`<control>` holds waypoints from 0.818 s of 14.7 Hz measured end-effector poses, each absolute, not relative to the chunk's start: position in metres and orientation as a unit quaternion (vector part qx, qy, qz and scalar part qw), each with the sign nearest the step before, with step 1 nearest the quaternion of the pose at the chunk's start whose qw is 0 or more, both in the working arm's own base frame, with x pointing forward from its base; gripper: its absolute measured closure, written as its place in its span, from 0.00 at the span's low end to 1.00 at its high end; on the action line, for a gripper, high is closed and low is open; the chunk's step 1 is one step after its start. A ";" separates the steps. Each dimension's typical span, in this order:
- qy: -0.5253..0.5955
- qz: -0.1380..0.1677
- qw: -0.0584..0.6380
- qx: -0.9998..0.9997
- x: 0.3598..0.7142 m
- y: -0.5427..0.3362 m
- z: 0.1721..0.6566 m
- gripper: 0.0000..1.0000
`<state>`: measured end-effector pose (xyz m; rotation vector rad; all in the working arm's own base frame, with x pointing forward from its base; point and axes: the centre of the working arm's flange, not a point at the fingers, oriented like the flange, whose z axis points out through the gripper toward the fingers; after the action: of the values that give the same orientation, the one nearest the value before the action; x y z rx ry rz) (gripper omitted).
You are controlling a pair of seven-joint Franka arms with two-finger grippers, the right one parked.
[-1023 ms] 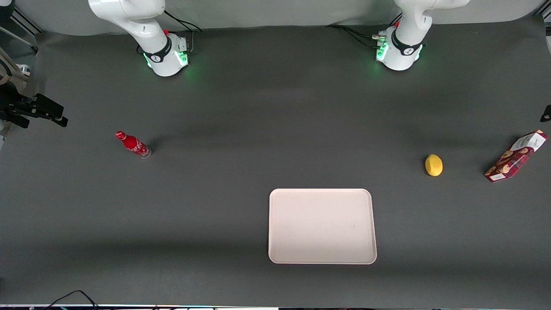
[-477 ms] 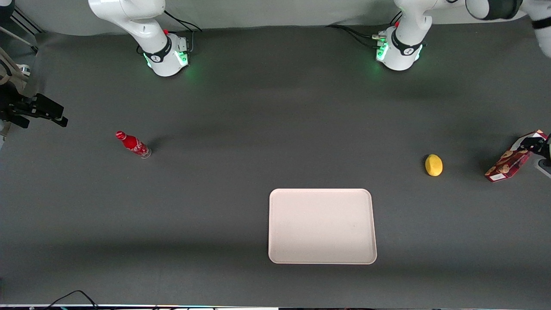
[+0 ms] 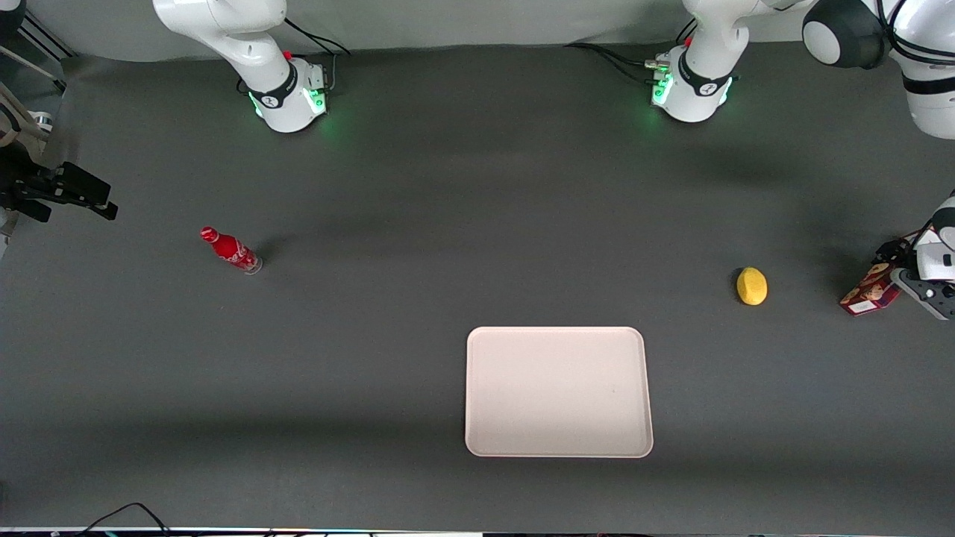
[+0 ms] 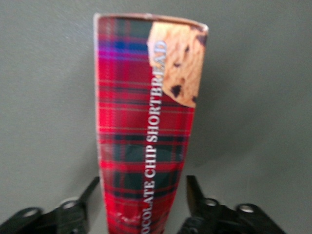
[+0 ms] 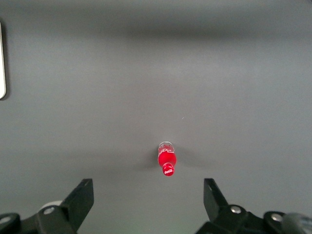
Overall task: Place red cookie box on tray
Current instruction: 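Lower the left gripper over the shortbread box and close on it, then lift the shortbread box upright with the left gripper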
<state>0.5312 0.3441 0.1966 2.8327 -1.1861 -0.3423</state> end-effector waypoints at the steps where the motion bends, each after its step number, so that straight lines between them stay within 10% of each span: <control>1: -0.383 -0.110 0.027 0.917 0.530 0.344 0.196 0.37; 6: -0.379 -0.104 0.025 0.919 0.536 0.344 0.206 0.85; 12: -0.276 -0.112 0.085 0.951 0.603 0.287 0.338 0.87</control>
<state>0.6026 0.2871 0.3378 2.8356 -0.8221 -0.3350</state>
